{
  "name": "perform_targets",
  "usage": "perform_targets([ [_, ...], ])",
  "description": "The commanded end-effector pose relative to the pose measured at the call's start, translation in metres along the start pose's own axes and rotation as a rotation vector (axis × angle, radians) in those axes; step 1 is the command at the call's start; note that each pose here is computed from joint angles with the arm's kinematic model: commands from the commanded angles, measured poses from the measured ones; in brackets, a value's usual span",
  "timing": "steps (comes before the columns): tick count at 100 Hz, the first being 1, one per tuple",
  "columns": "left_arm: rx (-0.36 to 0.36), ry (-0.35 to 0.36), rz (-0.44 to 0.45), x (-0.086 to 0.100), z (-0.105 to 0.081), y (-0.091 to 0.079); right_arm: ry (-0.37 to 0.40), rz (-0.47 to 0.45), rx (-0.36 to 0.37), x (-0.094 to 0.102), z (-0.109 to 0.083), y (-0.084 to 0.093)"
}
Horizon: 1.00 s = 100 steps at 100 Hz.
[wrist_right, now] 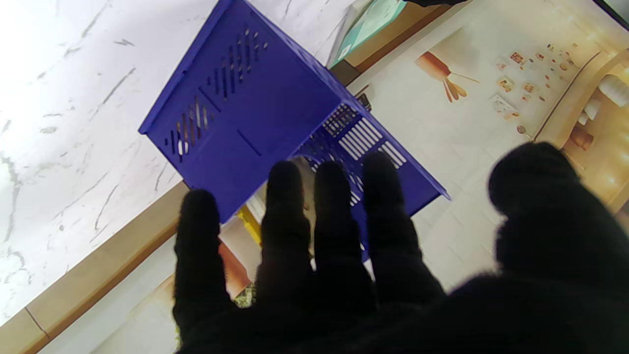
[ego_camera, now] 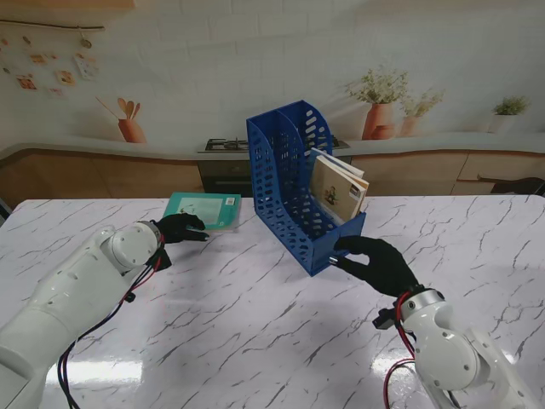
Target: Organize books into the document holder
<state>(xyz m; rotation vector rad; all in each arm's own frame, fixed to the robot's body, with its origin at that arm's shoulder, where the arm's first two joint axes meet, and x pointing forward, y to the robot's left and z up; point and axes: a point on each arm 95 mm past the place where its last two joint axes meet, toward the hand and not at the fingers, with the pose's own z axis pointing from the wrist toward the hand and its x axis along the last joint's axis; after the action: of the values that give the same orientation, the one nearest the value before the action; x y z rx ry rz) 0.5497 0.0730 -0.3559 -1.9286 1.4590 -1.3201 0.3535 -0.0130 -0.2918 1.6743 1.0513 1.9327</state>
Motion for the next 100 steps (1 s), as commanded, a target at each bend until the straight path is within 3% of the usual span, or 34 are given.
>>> perform_targets([
  [1,-0.046,0.013,-0.004,-0.001,-0.003,0.019,0.000,0.015,0.003,0.000,-0.003,-0.005],
  [42,-0.146,0.045,-0.066,0.000,-0.035,0.054,-0.003,0.021,0.002,-0.002,-0.006,-0.005],
  [62,-0.147,0.071,-0.108,0.004,-0.059,0.071,0.003,0.022,0.009,-0.002,-0.006,-0.006],
  [79,-0.087,0.110,-0.162,0.014,-0.085,0.080,0.008,0.027,0.015,-0.002,-0.007,-0.008],
  [100,0.005,0.161,-0.189,0.030,-0.110,0.074,0.014,0.034,0.015,-0.001,-0.006,-0.009],
])
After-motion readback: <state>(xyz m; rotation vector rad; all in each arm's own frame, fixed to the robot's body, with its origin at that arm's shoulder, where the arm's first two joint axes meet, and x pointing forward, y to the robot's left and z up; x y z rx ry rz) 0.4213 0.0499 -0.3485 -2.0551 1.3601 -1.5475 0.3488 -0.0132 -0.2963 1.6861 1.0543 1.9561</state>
